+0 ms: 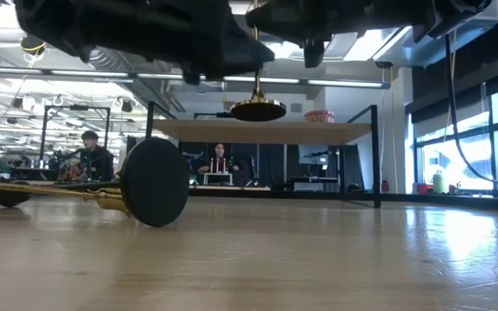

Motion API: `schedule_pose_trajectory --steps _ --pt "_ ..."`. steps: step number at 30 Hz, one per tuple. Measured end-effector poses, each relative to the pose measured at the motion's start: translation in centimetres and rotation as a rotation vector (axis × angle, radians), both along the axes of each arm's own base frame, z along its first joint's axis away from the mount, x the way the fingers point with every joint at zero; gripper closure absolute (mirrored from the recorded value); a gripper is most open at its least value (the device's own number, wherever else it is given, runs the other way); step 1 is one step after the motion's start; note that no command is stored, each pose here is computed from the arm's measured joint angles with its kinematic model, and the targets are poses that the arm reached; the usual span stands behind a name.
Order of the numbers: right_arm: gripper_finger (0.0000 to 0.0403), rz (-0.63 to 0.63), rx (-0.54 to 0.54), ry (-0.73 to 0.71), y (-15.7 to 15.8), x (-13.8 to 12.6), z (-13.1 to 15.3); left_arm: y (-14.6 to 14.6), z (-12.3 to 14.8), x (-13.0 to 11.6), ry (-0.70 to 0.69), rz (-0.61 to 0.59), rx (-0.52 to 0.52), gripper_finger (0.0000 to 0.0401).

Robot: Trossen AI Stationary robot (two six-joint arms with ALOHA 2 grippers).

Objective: Pick & Place candle stick holders
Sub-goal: Put the gold candle holder on the shelf

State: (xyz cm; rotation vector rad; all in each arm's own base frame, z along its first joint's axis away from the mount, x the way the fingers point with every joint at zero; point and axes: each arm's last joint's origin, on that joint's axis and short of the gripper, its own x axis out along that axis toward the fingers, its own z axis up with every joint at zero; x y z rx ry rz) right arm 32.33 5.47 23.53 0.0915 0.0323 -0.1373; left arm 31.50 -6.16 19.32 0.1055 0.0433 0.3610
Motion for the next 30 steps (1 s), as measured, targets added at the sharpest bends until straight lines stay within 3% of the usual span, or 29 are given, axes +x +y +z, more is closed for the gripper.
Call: schedule_pose_trajectory --steps 9,20,30 --pt "0.0387 -0.187 -0.076 -0.011 -1.3 0.2 0.6 -3.0 1.3 -1.6 -0.021 0.253 0.154 0.018" --pt "0.0387 -0.291 -0.232 0.064 -5.5 2.2 4.1 -2.7 1.3 -1.3 -0.067 0.167 0.091 0.018" --pt "0.0387 -0.3 -0.238 0.106 -11.9 1.3 4.1 -2.8 1.3 -1.3 -0.065 0.16 0.092 0.018"
